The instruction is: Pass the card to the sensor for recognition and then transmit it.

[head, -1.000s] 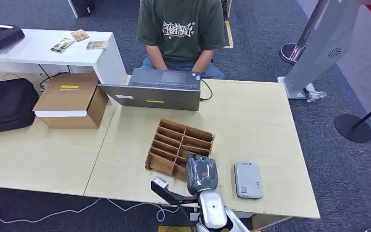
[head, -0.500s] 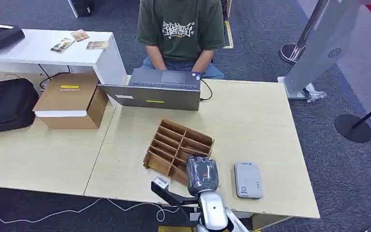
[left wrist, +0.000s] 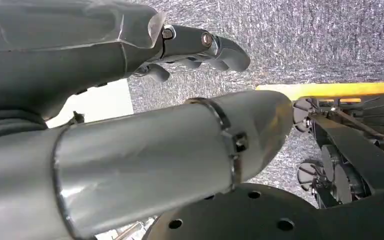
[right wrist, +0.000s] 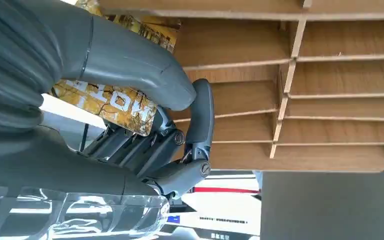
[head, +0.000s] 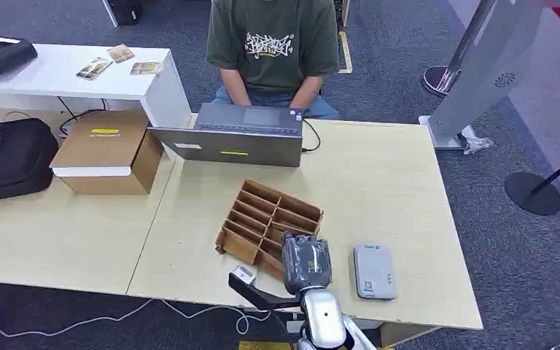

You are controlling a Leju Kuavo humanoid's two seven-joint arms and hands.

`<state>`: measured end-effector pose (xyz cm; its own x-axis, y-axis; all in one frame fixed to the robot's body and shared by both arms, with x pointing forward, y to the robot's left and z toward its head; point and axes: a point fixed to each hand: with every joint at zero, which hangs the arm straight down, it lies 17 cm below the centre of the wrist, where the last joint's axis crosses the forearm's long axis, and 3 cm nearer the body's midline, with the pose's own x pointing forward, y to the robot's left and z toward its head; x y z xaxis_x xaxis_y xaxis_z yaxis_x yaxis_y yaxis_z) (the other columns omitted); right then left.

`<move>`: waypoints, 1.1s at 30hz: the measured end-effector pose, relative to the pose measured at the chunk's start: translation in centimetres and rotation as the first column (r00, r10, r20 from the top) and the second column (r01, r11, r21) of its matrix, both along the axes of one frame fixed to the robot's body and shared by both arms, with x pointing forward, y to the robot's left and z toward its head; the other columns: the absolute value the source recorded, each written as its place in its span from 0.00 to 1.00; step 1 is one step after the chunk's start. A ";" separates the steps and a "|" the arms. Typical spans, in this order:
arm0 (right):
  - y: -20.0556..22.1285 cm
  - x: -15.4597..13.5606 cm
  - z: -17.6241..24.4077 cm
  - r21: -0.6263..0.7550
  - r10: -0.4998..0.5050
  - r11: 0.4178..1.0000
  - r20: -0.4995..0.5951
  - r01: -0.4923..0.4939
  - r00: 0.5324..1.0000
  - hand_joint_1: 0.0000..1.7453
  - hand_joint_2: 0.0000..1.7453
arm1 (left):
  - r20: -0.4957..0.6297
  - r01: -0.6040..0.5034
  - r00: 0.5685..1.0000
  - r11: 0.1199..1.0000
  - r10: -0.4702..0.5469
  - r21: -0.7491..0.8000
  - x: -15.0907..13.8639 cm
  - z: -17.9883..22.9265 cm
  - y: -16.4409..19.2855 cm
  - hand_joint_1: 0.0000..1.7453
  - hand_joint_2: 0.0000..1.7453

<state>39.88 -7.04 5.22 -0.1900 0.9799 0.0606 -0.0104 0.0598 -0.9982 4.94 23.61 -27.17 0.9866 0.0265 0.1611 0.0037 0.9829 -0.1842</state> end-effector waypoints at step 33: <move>-3.2 0.4 7.6 0.148 -0.061 0.989 0.222 0.028 0.973 1.00 1.00 | -0.001 -0.021 1.000 1.000 0.021 -0.019 -0.8 0.1 -0.8 0.00 0.00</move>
